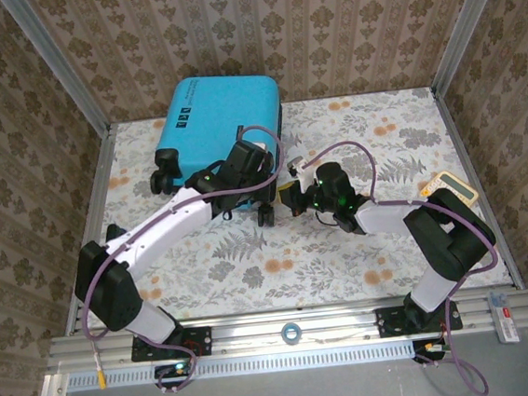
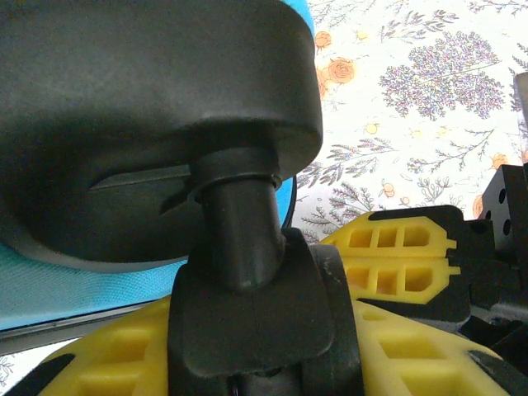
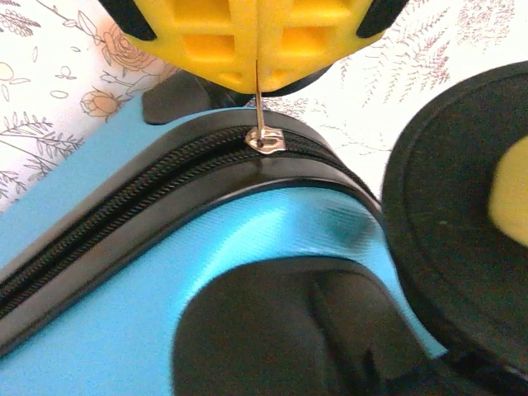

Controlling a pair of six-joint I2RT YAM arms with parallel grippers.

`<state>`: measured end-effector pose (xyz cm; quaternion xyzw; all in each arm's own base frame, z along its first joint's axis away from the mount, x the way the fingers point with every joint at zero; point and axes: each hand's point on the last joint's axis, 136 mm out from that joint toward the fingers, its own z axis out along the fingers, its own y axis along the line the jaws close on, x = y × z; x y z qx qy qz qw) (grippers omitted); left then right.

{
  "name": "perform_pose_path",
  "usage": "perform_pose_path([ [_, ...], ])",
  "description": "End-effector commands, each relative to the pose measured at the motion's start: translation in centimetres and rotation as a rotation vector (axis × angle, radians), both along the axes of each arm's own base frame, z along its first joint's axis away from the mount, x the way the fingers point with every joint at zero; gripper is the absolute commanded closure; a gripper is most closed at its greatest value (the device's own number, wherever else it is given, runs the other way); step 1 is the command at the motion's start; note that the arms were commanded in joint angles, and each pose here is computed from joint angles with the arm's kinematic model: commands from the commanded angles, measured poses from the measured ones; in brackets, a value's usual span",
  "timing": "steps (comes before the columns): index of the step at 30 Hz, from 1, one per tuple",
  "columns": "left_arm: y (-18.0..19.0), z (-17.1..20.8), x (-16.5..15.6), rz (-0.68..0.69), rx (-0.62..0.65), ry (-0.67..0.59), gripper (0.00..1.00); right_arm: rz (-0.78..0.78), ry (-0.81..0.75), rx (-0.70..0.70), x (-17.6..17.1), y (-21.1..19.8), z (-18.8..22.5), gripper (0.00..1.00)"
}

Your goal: Pack the luggage

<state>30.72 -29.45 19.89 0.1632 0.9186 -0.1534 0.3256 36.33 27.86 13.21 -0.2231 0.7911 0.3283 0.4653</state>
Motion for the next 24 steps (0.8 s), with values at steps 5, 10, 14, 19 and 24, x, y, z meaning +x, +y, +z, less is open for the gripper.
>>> perform_pose_path([
  [5,-0.6,4.2,-0.6,-0.111,-0.072,-0.131,1.0,-0.266,-0.001,-0.044,4.1,-3.8,0.8,1.0],
  [10,-1.2,6.0,-1.5,-0.164,-0.153,-0.185,1.0,-0.342,0.05,-0.081,5.2,-5.0,-0.3,1.0],
  [14,-0.8,6.7,-1.7,-0.16,-0.169,-0.206,1.0,-0.208,0.022,-0.009,4.2,-2.9,0.4,1.0],
  [19,-0.9,6.3,-1.4,-0.158,-0.16,-0.203,1.0,0.032,-0.004,0.064,1.5,0.1,1.1,1.0],
  [24,-0.7,6.3,-0.8,-0.145,-0.148,-0.201,1.0,0.068,0.007,0.056,0.8,0.3,0.1,1.0],
])
